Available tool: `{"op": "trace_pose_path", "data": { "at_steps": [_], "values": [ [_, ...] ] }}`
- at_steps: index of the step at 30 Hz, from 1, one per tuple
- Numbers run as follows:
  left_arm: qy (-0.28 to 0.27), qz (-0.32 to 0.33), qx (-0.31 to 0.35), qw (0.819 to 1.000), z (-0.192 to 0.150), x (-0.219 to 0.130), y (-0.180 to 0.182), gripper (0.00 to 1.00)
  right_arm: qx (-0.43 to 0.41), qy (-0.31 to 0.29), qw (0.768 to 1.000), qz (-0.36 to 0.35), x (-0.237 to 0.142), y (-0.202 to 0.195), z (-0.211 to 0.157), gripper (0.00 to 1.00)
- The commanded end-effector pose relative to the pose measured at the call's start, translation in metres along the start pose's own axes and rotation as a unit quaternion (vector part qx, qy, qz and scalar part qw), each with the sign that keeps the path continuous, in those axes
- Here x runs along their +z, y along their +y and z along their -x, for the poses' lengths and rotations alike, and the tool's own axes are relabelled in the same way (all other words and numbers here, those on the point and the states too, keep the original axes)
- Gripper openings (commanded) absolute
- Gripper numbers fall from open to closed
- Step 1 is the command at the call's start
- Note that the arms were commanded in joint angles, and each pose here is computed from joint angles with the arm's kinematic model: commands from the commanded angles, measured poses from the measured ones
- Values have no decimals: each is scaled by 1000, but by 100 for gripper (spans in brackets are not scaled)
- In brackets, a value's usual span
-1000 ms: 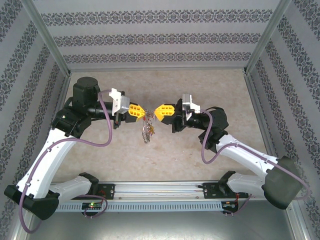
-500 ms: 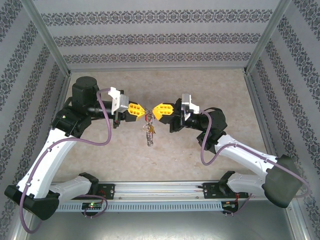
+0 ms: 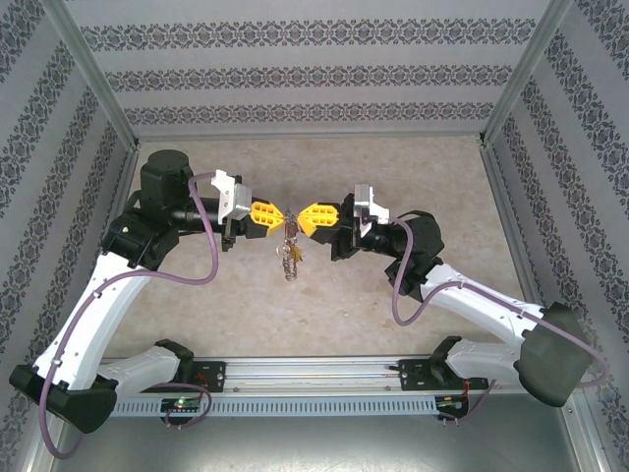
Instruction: Put the keys on the keyring
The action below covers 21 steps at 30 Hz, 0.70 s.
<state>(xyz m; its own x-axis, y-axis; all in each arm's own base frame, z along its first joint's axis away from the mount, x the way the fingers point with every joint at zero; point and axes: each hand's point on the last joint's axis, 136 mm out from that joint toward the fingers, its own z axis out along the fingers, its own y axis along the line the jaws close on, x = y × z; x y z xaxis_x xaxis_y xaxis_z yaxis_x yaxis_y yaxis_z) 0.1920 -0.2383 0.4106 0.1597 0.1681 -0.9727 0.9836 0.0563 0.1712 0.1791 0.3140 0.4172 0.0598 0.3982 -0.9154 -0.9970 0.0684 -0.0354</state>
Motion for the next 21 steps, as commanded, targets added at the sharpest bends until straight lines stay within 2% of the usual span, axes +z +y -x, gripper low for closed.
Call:
{"op": "trace_pose_path", "data": {
  "at_steps": [1, 21],
  "values": [
    [-24, -4, 27, 999, 14, -5, -3, 0, -30, -25, 999, 17, 4, 11, 22, 0],
    [-26, -3, 27, 999, 14, -6, -2, 0, -35, -34, 999, 13, 2, 11, 28, 0]
  ]
}}
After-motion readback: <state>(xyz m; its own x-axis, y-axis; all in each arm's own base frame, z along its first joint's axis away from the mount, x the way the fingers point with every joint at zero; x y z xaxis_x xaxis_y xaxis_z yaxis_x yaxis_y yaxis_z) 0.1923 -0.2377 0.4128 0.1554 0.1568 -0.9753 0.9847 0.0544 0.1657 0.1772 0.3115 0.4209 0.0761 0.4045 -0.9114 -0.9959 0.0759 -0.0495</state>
